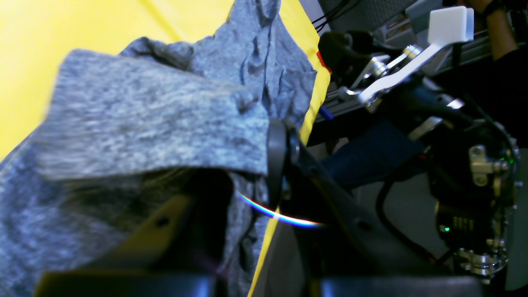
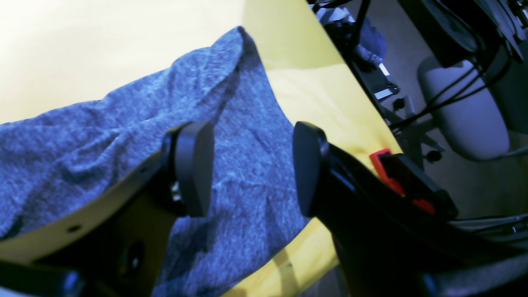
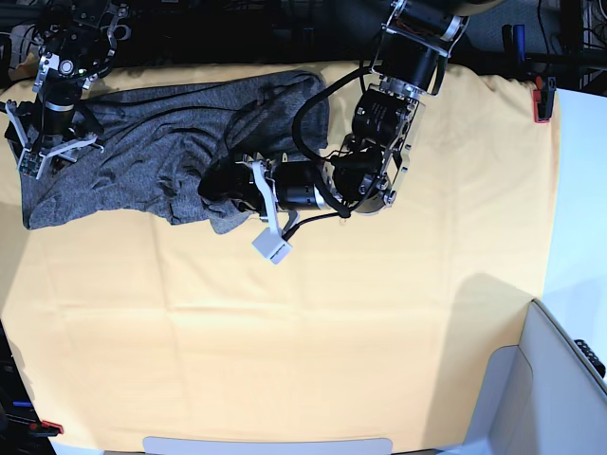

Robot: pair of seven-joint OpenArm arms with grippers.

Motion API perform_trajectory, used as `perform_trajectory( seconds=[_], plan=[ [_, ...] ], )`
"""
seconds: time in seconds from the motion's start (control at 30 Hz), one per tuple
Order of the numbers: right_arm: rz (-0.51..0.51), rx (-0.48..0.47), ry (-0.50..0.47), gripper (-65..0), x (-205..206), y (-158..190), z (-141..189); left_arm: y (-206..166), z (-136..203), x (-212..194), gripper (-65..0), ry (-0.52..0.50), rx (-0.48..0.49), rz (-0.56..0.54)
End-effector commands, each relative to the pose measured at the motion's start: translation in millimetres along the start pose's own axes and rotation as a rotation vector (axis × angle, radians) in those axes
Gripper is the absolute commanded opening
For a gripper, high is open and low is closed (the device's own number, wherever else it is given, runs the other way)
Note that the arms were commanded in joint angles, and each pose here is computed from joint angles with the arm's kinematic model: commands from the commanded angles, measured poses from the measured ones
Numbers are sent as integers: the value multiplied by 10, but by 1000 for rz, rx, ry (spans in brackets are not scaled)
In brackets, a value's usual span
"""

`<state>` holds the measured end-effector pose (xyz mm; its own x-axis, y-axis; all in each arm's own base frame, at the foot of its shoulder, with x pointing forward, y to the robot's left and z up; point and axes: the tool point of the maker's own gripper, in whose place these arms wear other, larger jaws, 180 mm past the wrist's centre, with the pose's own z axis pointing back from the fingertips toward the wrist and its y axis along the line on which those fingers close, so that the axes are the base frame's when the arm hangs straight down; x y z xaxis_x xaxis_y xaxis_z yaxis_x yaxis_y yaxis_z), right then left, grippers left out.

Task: Fold the T-shirt properly
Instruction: 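Grasp the shirt end with the left gripper and fold it toward the right gripper, then lay the folded end down with the left gripper and hold it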

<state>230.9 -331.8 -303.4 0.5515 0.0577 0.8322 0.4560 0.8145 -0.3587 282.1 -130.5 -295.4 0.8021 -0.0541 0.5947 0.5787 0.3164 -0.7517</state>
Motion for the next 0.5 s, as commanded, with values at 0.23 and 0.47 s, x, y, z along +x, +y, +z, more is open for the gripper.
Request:
perform_trajectory(
  seconds=[0.23,0.47],
  plan=[
    [3,-10,-52,-343,139,-36,7,-124,-29,14,-383,-37,-48,16],
    [3,-9,-49,-343,128,-34,3,-89,-8,-33,-360,-36,-41,32]
  ],
)
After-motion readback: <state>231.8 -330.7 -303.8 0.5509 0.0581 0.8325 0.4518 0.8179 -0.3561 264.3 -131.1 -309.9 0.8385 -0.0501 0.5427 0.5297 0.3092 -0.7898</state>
